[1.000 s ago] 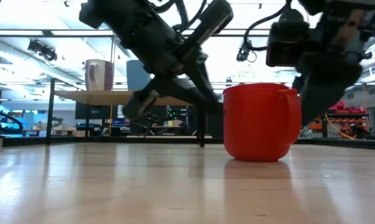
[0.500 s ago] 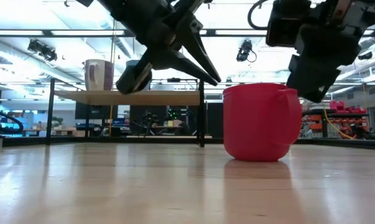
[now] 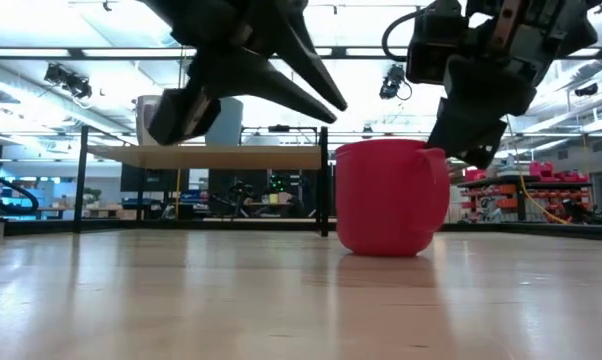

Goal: Stack small to large cups/mugs on shelf
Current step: Put the red mug on the shelf

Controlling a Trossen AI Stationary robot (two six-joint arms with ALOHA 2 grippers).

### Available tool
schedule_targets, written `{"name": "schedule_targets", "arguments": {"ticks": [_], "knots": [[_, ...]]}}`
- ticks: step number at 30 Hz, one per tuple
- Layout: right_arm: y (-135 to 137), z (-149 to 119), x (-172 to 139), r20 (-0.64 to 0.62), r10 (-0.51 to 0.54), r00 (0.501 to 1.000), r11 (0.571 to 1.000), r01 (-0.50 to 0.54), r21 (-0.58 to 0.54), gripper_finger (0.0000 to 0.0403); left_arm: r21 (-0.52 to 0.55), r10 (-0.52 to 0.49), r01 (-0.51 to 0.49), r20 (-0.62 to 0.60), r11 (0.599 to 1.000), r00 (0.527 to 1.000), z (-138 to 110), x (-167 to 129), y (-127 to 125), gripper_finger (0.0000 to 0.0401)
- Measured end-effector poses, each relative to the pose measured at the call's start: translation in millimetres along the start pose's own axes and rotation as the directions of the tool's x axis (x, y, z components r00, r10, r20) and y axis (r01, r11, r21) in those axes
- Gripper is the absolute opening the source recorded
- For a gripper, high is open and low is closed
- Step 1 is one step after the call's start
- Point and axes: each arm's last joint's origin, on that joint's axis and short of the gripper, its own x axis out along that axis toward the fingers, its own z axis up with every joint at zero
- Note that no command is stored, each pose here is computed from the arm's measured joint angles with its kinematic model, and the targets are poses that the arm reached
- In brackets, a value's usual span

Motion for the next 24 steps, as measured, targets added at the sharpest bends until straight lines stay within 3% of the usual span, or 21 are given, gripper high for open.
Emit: {"name": "schedule_targets", "arguments": {"ticks": [6, 15, 24], "knots": [[2.8, 3.0, -0.2, 0.028, 0.032, 0.999, 0.999, -0.032, 0.000, 0.0025, 0.057, -0.090, 0.086, 0.062, 0.995, 0.994, -3.7, 23.2, -0.1, 0.0064], [2.0, 3.0, -0.2, 0.024, 0.028, 0.999, 1.000, -0.029, 0.008, 0.0025, 0.109, -0.039, 0.022, 0.154, 0.994, 0.987, -14.0, 43.2, 14.6, 0.0083], [4.5, -0.5, -10.2, -0.032, 0.053, 0.998, 0.998, -0.052, 0.030, 0.0025, 0.100, -0.128, 0.107, 0.240, 0.989, 0.962, -21.2, 59.1, 14.8, 0.0091]]}}
